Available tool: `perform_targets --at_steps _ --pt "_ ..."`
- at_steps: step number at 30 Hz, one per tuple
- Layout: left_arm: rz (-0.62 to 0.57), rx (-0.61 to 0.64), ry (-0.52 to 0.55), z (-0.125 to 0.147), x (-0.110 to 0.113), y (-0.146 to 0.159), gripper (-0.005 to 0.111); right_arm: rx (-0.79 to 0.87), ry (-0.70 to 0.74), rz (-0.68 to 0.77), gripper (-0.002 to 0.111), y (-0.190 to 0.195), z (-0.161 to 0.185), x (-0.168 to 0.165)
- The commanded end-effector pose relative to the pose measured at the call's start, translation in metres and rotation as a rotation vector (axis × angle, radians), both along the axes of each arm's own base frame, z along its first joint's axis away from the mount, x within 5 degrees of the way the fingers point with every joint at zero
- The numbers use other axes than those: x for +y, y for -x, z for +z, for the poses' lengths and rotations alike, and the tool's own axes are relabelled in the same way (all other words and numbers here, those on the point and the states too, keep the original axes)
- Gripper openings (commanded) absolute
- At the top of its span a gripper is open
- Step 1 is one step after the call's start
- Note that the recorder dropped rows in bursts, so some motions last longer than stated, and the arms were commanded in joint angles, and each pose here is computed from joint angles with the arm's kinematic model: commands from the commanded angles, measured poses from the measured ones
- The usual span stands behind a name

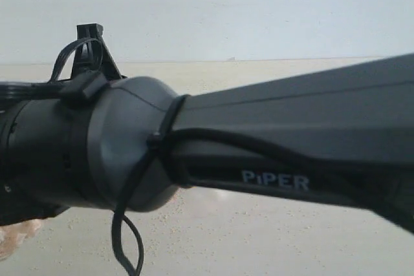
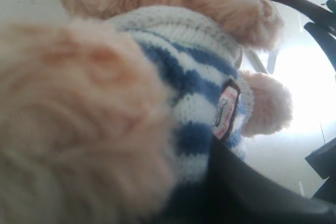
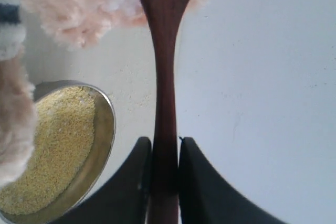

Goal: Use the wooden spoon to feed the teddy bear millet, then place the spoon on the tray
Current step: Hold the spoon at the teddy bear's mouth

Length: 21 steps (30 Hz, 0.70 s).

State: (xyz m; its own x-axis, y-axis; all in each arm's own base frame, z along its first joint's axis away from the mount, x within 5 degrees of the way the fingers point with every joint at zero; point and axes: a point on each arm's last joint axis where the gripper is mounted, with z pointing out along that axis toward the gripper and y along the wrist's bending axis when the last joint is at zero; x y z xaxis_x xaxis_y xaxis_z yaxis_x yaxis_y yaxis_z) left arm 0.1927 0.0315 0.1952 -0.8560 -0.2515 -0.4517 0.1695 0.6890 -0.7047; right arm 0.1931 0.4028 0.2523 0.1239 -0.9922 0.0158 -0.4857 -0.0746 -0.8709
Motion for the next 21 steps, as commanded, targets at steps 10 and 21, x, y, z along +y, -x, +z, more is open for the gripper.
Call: perform_targets --at_steps 10,21 --pt "0.011 -0.014 0.024 0.003 0.000 -0.002 0.005 -0.103 -0.073 -0.065 0.000 0.003 0.009 -0.002" --pt "0.011 -0.014 0.024 0.003 0.000 -0.002 0.005 -0.096 -0.016 -0.014 0.000 0.013 -0.008 -0.002"
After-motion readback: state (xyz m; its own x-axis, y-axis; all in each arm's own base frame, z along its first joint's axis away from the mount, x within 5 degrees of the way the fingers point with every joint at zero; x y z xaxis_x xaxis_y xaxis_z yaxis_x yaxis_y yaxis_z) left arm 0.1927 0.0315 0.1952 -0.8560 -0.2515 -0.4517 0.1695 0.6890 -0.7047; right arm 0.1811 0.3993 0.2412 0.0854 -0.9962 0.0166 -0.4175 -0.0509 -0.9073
